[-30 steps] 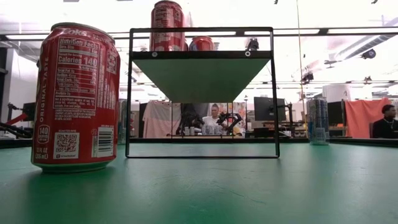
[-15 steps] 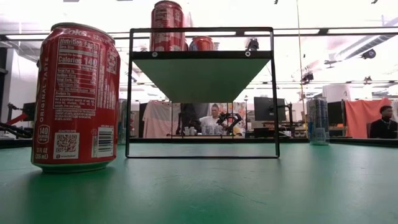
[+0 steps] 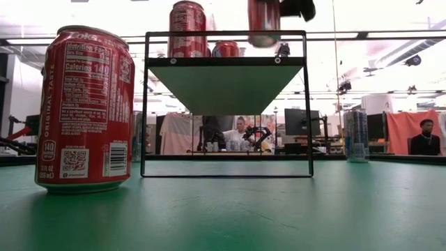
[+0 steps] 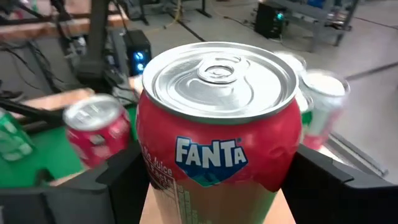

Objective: Place canned beverage on shelf
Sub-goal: Put the orange can on the shelf

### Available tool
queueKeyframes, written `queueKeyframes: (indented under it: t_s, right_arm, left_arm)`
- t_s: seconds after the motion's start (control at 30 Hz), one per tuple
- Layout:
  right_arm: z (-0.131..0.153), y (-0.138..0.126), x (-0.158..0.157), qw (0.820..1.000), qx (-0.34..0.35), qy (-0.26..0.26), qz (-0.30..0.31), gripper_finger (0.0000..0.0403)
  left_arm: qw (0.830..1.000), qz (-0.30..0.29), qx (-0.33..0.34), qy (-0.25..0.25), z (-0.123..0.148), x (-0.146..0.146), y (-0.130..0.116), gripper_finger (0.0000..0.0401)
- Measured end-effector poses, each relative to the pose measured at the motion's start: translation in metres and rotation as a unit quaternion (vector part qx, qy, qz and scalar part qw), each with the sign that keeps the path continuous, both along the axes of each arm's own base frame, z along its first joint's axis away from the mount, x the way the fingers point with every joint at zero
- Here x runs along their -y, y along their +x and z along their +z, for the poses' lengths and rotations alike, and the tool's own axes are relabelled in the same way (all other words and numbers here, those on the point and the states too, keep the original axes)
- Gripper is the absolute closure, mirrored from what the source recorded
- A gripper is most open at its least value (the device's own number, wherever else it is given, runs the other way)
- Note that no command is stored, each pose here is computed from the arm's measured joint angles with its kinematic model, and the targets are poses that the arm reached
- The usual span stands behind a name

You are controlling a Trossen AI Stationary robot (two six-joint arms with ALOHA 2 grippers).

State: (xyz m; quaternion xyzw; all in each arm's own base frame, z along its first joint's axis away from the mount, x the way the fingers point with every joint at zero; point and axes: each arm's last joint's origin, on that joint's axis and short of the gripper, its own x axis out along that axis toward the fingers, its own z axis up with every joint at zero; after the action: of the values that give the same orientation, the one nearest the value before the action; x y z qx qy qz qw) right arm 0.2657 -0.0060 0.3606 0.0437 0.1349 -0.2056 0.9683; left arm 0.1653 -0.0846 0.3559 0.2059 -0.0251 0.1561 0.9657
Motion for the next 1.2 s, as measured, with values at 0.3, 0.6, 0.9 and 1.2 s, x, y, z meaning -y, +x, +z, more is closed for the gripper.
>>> queueKeyframes:
  t_s: [0.3,0.6,0.9,1.2]
  right_arm:
    - [-0.041,-0.004,0.027,1.0,0.004,-0.009,0.024,0.0124]
    - [-0.059,-0.011,0.064,0.992,0.011,-0.003,0.125,0.0124]
    - [-0.065,-0.014,0.081,0.993,0.014,-0.011,0.115,0.0124]
    - [-0.075,-0.015,0.081,0.993,0.02,-0.012,0.113,0.0124]
  left_arm:
    - [0.999,0.0,-0.037,0.027,-0.007,0.0,0.0,0.0028]
    - [0.996,0.006,-0.069,0.05,-0.011,-0.005,-0.006,0.0028]
    - [0.993,0.015,-0.094,0.062,-0.015,-0.01,-0.013,0.0028]
    - [0.993,0.015,-0.097,0.06,-0.019,-0.014,-0.018,0.0028]
